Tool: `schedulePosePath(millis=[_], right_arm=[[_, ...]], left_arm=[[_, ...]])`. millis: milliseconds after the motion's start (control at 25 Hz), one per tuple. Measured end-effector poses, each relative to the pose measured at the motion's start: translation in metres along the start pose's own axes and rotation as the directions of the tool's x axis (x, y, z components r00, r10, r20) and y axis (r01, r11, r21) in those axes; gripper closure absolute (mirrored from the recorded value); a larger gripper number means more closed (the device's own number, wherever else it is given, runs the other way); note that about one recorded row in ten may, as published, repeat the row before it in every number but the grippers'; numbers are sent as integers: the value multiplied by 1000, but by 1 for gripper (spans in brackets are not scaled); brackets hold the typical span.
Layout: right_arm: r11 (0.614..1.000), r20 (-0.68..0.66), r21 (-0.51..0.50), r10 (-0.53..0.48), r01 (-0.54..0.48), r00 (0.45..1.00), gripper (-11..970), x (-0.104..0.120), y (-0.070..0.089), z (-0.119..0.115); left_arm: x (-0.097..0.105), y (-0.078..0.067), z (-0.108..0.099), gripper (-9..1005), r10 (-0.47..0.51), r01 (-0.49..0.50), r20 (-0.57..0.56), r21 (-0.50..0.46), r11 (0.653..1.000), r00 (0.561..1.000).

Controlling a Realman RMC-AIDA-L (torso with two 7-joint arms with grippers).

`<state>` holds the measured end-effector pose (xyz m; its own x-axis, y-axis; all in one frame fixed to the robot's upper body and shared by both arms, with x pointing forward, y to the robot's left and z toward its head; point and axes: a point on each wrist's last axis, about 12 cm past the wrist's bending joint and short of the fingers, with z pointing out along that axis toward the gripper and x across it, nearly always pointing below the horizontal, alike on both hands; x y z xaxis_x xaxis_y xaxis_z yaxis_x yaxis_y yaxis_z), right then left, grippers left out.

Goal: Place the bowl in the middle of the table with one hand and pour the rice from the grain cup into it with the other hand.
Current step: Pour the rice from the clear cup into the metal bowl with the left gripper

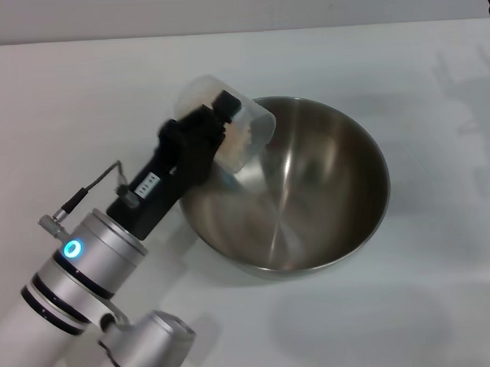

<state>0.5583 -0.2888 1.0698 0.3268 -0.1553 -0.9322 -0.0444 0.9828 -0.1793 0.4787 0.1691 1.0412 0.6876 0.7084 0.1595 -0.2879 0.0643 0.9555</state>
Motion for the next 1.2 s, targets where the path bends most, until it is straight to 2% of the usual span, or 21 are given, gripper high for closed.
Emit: schedulePosePath(millis=[40, 160, 200, 240, 400, 440, 640, 840, 1000, 1120, 1200], right_arm=[[1000, -1, -1, -3, 3, 1000, 275, 0, -1, 0], [1000, -2, -3, -7, 7, 1000, 275, 0, -1, 1], [1000, -4, -3, -9, 9, 1000, 275, 1, -1, 1], [1000, -6, -5, -14, 14, 1000, 275, 1, -2, 2], [1000, -6, -6, -23, 23, 1000, 275, 1, -2, 2], [999, -5, -7, -42, 42, 999, 275, 1, -2, 3], [998, 1, -12, -63, 63, 998, 275, 0, 0, 6], [998, -3, -13, -63, 63, 998, 275, 0, 1, 6], [998, -11, -14, -63, 63, 998, 275, 1, 1, 6], [998, -13, -14, -63, 63, 998, 275, 1, 1, 6], [998, -13, -14, -63, 63, 998, 275, 1, 1, 6]], left_arm=[[-2, -1, 0, 969, 70, -70, 8, 5, 998, 998], [-3, -1, 0, 968, 128, -128, 14, 10, 992, 992], [-4, -2, 0, 968, 177, -177, 17, 13, 984, 984], [-5, -3, 1, 968, 273, -274, 27, 19, 962, 962], [-5, -3, 1, 968, 312, -313, 35, 17, 950, 949], [-8, -3, 0, 968, 383, -384, 68, 5, 923, 921], [-12, -5, -2, 969, 438, -440, 115, -11, 898, 892], [-12, -5, -1, 968, 472, -473, 129, -22, 881, 872], [-12, -5, -1, 968, 472, -474, 128, -19, 880, 872], [-9, -4, 0, 968, 421, -423, 102, -5, 906, 901], [-6, -1, 1, 969, 319, -319, 52, -6, 948, 946]])
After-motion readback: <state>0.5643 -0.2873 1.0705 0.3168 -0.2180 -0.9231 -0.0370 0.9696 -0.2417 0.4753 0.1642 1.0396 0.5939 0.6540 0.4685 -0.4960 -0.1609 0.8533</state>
